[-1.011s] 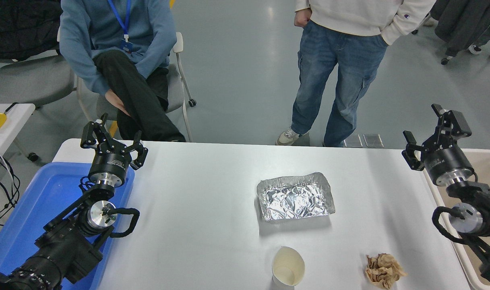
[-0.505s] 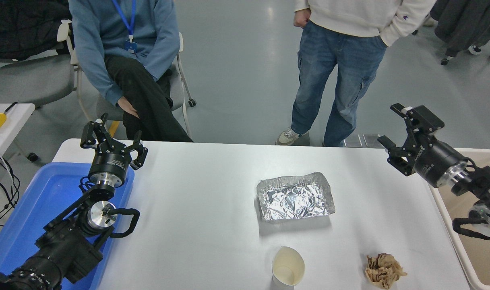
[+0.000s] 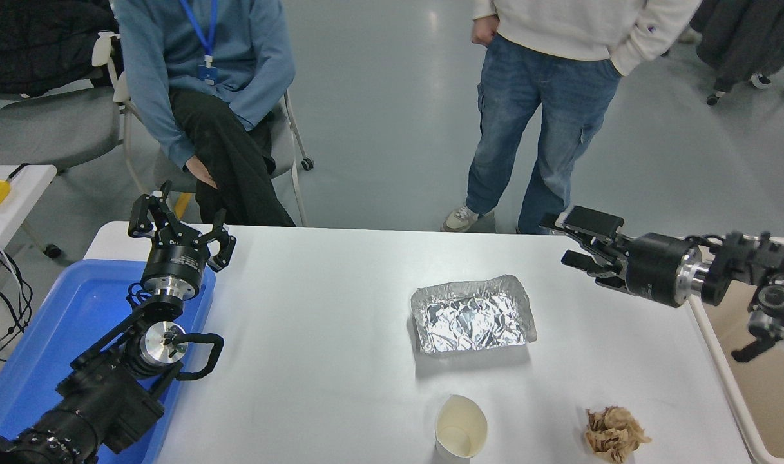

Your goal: Dispose of the paper cup in the dustbin

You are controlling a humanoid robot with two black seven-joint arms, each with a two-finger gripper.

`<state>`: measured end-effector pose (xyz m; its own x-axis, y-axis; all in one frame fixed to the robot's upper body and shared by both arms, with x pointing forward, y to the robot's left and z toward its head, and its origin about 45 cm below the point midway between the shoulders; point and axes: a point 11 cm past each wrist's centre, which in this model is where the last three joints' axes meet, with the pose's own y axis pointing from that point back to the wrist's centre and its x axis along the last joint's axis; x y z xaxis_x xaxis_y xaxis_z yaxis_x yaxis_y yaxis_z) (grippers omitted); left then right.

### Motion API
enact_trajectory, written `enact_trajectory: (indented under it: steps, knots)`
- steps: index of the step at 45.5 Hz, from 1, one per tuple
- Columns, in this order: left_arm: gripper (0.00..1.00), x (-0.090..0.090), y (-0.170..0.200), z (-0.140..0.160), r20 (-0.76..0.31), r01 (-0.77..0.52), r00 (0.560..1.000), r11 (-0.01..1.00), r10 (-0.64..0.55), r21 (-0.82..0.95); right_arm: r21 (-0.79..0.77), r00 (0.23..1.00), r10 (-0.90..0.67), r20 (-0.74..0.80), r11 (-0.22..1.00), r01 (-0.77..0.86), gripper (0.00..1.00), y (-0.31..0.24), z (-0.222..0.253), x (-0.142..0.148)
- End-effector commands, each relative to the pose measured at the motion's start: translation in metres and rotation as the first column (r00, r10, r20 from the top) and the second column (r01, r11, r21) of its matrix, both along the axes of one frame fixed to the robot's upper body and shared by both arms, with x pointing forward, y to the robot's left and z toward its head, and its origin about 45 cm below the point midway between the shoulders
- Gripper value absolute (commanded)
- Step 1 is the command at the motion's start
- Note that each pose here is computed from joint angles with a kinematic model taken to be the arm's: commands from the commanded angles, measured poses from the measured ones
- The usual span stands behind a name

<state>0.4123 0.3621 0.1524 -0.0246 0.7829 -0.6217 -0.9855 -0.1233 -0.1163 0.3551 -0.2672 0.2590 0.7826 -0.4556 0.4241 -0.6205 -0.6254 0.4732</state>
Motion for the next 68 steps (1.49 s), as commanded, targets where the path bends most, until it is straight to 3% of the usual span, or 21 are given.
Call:
enact_trajectory:
  steps: [1,8,17,31,56,68]
  knots:
    - [1.0,0.0,0.0,0.0,-0.001,0.0,1.0,1.0,0.0,0.0,-0.16,0.972,0.199,-0.126,0.963,-0.218,1.0,0.034,-0.021,-0.02]
    - [1.0,0.0,0.0,0.0,0.001,0.0,1.0,1.0,0.0,0.0,-0.211,0.95,0.287,-0.125,0.928,-0.308,1.0,0.063,-0.027,-0.016]
    - [1.0,0.0,0.0,0.0,-0.001,0.0,1.0,1.0,0.0,0.0,-0.342,0.91,0.338,-0.24,0.848,-0.405,1.0,0.047,-0.056,-0.038]
    - [1.0,0.0,0.0,0.001,0.002,0.0,1.0,1.0,0.0,-0.001,-0.485,0.852,0.468,-0.233,0.704,-0.519,1.0,0.057,-0.083,-0.051]
    - [1.0,0.0,0.0,0.0,0.0,0.001,1.0,1.0,-0.001,0.0,-0.38,0.799,0.504,-0.326,0.704,-0.6,1.0,0.102,-0.106,-0.081]
    - [1.0,0.0,-0.001,0.0,0.0,0.002,1.0,1.0,-0.002,-0.001,-0.388,0.813,0.469,-0.344,0.718,-0.578,1.0,0.095,-0.123,-0.08]
